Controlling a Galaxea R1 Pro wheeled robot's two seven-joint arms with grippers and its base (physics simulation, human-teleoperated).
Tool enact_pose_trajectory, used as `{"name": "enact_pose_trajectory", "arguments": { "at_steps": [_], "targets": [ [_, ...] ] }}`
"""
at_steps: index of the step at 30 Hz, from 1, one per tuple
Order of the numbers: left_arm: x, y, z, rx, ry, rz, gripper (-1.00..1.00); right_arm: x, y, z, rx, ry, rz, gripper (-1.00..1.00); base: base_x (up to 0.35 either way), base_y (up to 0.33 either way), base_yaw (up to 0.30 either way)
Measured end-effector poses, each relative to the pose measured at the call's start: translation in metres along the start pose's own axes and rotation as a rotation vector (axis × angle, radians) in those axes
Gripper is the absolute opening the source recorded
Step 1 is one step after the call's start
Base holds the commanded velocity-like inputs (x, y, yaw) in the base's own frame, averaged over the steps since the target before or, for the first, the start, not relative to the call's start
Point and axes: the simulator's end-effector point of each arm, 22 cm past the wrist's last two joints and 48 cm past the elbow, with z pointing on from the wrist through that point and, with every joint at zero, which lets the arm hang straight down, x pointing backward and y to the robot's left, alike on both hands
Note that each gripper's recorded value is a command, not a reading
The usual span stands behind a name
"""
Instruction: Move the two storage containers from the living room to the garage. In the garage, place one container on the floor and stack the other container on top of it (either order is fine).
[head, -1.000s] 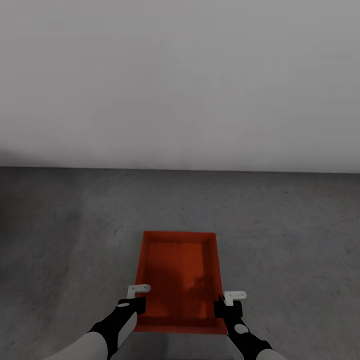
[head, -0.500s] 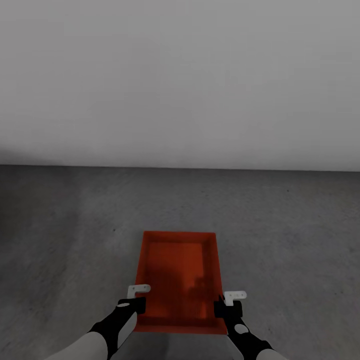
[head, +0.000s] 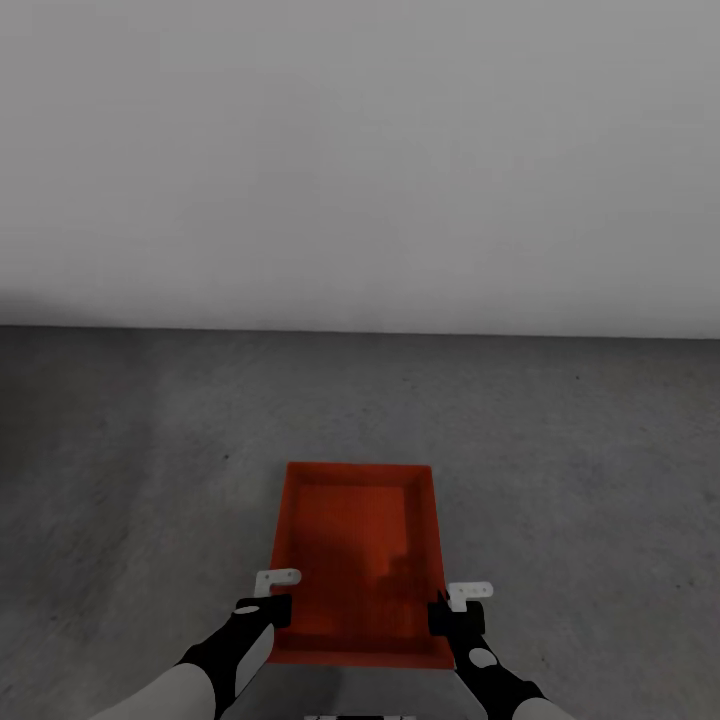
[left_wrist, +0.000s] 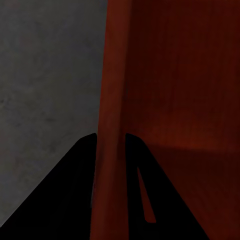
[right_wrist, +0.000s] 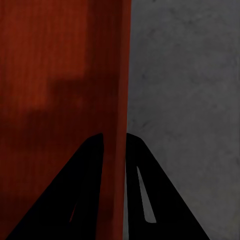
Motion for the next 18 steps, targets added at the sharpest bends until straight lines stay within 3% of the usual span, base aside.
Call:
{"name": "enact_pose_trajectory", "arguments": {
  "at_steps": [18],
  "targets": [
    [0.011, -0.002, 0.034, 0.000, -0.002, 0.000, -1.00, 0.021, 0.001, 0.029, 0.000, -0.002, 0.001, -1.00, 0.000, 0.000, 0.000]
  ]
}}
